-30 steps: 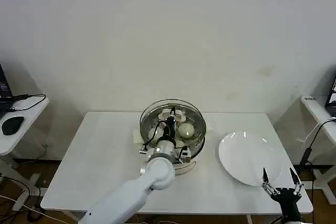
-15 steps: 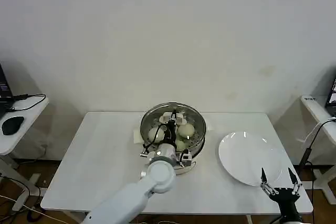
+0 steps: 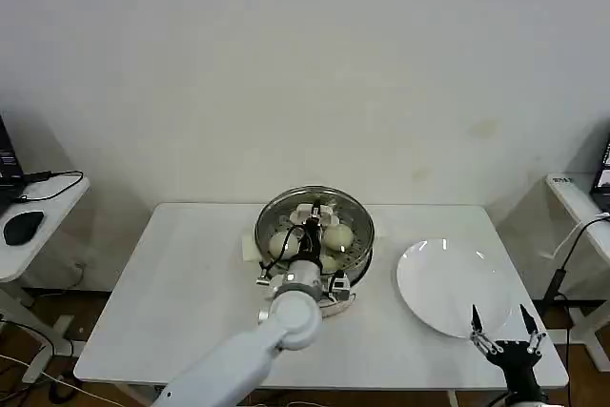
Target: Take steamed baozi put them in steamer then cover it.
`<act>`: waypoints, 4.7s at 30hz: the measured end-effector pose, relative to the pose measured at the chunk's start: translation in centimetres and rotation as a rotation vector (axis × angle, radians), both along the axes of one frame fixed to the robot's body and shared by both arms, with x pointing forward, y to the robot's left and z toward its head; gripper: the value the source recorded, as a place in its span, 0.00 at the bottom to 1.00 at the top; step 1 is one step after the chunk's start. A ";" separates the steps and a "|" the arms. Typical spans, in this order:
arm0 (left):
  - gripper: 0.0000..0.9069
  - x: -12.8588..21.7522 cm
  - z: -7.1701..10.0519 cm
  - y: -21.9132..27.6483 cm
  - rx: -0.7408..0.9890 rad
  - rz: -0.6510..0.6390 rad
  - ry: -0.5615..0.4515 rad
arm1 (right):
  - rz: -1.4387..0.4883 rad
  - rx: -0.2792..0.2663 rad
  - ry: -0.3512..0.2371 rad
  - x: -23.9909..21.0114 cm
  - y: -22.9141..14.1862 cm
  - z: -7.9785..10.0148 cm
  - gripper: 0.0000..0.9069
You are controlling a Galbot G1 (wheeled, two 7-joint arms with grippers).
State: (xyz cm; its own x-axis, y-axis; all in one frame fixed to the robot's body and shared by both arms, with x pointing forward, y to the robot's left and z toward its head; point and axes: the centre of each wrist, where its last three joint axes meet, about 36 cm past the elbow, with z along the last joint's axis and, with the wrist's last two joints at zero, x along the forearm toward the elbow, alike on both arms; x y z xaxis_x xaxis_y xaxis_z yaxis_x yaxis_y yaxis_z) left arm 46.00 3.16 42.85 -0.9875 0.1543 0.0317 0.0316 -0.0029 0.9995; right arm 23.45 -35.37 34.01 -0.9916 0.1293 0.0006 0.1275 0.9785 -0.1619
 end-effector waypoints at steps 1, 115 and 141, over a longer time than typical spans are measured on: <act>0.00 0.0 0.0 0.0 0.000 0.000 0.001 | 0.000 0.000 0.000 0.0 0.0 0.0 1.00; 1.00 -7.9 4.3 5.4 -0.165 -0.092 -0.006 | 0.042 0.013 0.023 -0.1 1.0 -0.8 1.00; 1.00 -16.9 -2.7 26.2 -1.209 0.203 -0.015 | 0.132 0.011 0.035 0.4 2.0 0.6 1.00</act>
State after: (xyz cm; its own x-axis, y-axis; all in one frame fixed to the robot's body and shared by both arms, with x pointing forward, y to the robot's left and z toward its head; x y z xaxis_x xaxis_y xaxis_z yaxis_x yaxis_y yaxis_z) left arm 29.06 29.33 40.13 -0.9961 -0.0801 -0.0369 -0.0880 0.9306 0.3552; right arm 23.87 -33.37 34.59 -0.9994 -0.0024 0.0358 -0.0079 0.9881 -0.1536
